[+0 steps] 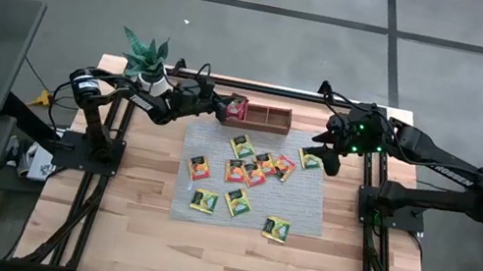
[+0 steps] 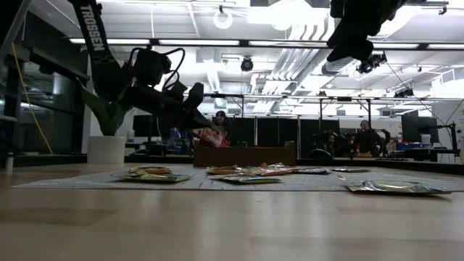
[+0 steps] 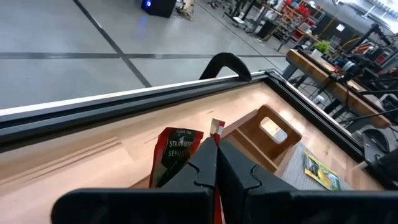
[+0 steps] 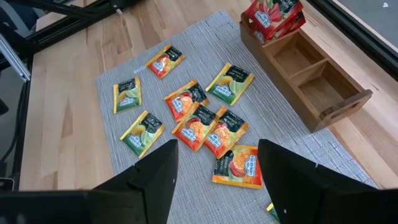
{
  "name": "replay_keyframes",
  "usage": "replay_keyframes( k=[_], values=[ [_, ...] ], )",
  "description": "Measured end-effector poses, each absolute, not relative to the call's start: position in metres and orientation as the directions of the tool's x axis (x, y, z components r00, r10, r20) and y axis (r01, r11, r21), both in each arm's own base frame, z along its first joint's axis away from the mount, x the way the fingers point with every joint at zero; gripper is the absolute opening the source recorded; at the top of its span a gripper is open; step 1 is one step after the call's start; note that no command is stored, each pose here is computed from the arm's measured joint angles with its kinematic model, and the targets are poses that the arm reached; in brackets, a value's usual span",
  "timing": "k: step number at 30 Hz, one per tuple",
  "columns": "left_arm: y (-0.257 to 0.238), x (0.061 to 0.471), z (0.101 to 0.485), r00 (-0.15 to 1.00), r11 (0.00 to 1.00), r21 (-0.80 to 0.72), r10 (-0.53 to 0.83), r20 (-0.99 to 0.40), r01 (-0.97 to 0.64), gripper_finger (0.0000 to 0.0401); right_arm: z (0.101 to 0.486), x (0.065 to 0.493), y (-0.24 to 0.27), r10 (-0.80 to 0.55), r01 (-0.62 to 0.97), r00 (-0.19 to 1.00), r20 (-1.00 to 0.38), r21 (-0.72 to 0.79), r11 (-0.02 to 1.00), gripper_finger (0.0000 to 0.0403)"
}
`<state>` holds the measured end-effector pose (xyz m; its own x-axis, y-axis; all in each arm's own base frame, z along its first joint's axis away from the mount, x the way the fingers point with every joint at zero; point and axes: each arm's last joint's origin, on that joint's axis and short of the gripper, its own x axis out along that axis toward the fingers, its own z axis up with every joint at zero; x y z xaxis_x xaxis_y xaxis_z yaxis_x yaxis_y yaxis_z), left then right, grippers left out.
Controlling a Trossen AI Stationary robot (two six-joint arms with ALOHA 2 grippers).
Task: Pick & Place Tea
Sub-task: Put the red tea bag into the left section of the wooden organizer, then put the yellow tea bag into the middle section of the wooden organizer
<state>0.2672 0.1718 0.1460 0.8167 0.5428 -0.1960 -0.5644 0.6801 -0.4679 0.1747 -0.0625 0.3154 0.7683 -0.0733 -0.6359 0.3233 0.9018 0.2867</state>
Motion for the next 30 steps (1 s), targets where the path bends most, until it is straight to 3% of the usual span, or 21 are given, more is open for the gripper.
replay_keyframes(
  k=[12,20,30],
  values=[
    [0.183,0.287,0.160,0.819,0.717,-0.396,0.505,-0.273,-0.574,0.0006,0.315,0.175,-0.063,-0.073,0.324,0.768,-0.636,0.287,0.902,0.0214],
    [0.185,0.289,0.157,0.777,0.696,-0.357,0.497,-0.386,-0.623,0.0033,0.315,0.175,-0.063,-0.072,0.323,0.768,-0.636,0.289,0.901,0.0216],
    [0.186,0.290,0.161,0.784,0.700,-0.360,0.514,-0.347,-0.617,0.0085,0.315,0.175,-0.063,-0.071,0.322,0.769,-0.636,0.288,0.902,0.0217]
  ],
)
